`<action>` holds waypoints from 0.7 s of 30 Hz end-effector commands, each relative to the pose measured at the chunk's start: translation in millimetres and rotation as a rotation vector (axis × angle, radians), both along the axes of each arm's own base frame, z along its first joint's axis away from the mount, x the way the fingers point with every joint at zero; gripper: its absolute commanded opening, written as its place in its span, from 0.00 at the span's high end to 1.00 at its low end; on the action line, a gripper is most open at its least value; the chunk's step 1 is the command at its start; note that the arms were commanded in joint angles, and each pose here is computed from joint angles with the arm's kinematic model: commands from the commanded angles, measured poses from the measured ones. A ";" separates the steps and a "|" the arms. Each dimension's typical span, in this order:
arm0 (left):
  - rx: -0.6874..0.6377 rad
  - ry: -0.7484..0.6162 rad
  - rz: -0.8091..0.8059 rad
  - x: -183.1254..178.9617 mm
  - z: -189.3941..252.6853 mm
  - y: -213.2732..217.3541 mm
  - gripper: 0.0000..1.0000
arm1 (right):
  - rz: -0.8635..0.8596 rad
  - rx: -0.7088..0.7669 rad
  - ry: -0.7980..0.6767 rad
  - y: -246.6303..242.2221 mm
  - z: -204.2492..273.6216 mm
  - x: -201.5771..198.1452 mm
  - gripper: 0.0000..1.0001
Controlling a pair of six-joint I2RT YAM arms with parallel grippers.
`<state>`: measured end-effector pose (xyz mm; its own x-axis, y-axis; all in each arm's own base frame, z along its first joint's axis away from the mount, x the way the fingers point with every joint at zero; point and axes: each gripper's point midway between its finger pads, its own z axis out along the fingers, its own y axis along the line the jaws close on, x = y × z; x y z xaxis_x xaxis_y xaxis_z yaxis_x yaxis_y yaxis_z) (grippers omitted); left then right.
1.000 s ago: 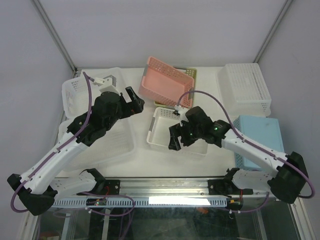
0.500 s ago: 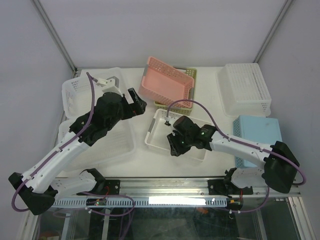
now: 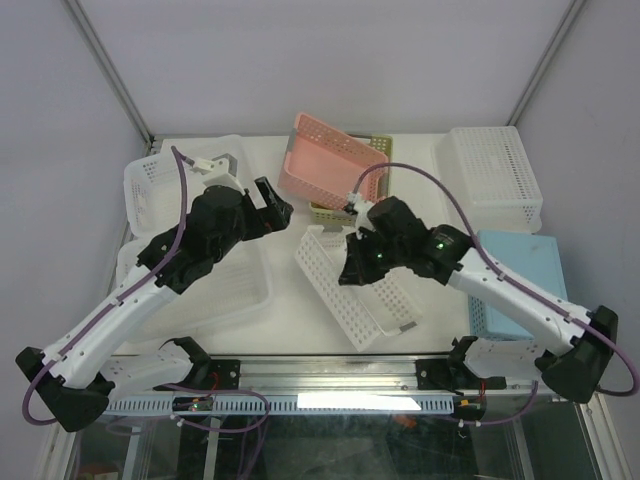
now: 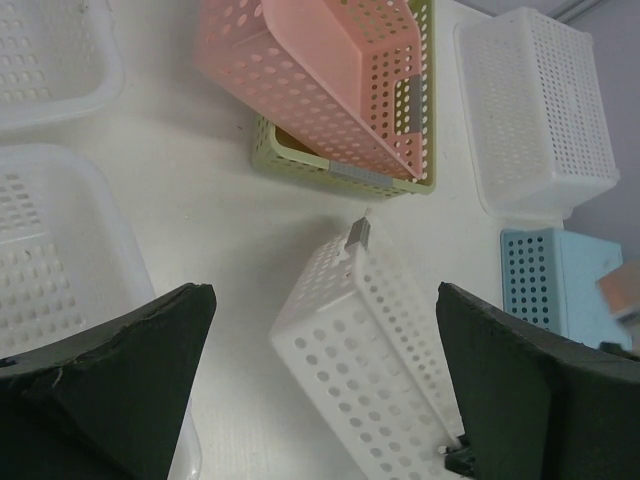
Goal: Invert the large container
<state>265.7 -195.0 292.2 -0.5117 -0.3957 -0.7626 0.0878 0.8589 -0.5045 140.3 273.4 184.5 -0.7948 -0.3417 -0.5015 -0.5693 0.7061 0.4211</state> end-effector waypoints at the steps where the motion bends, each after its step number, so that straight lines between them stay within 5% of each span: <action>1: -0.088 -0.099 -0.007 -1.2 45.5 -0.2 0.01 | -0.109 0.335 0.097 3.6 76.7 12.5 1.00; 6: -0.103 -0.128 -0.005 -5.2 60.0 4.6 0.01 | -0.109 0.676 0.291 6.7 115.2 19.2 1.00; 14: -0.112 -0.128 -0.018 -7.5 61.8 3.0 0.01 | -0.217 0.929 0.549 -11.4 109.3 27.6 1.00; 21: -0.105 -0.115 -0.032 -5.1 58.3 -2.2 0.01 | -0.362 0.919 0.594 -42.4 78.5 33.9 1.00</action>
<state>259.6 -189.9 328.8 -0.4575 -0.4444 -0.7702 0.1262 0.8249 -0.5510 183.8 242.3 236.9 -0.9567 0.2846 0.0609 0.1057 0.1450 0.9838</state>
